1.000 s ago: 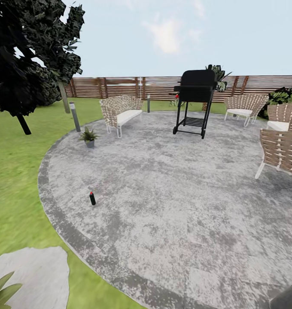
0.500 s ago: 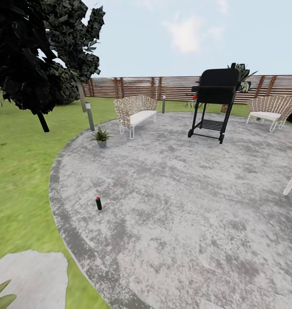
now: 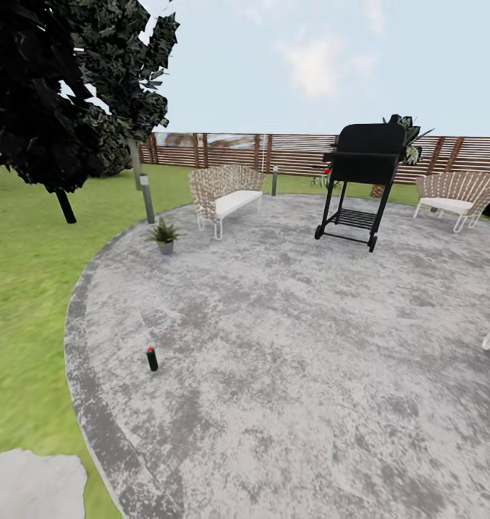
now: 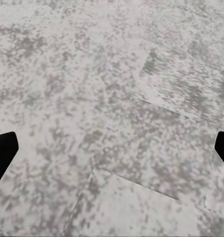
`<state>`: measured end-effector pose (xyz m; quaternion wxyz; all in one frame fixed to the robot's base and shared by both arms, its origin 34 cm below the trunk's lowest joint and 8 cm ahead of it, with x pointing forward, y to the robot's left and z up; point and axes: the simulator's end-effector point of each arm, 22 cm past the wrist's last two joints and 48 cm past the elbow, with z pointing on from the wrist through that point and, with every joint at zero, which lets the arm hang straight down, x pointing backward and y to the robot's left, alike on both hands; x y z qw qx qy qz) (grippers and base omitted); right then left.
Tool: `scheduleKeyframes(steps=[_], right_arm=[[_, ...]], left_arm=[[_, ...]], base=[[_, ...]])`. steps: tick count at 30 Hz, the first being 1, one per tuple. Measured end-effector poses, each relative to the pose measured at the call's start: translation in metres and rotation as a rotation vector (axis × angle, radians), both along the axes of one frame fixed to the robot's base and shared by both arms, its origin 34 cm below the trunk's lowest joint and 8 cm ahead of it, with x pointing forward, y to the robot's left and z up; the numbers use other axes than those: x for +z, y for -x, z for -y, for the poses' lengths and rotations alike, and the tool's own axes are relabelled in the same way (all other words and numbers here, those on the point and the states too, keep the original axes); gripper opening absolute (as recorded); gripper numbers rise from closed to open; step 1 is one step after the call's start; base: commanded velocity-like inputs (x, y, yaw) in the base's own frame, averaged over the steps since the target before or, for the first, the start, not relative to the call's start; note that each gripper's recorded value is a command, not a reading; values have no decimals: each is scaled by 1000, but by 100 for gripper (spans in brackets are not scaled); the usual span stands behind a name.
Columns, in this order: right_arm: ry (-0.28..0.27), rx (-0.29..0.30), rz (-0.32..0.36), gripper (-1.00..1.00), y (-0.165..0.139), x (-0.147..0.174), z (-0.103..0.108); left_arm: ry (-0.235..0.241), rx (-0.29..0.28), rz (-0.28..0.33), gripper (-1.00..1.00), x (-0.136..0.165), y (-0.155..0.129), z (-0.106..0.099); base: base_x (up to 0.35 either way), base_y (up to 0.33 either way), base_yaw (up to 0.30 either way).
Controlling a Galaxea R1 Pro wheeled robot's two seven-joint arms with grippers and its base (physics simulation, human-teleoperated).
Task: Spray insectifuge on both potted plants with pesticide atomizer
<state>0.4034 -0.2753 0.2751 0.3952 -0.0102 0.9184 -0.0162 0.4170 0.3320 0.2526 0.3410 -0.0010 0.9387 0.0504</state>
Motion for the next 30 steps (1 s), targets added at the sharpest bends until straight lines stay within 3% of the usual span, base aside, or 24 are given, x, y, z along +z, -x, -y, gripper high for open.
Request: scheduleKeyframes(steps=[12,30], right_arm=[[0,-1,1,100,0,0,0],[0,-1,0,100,0,0,0]], left_arm=[[0,1,0,100,0,0,-1],[-1,1,0,100,0,0,-1]], base=[[322,-120,21],[322,-118,259]])
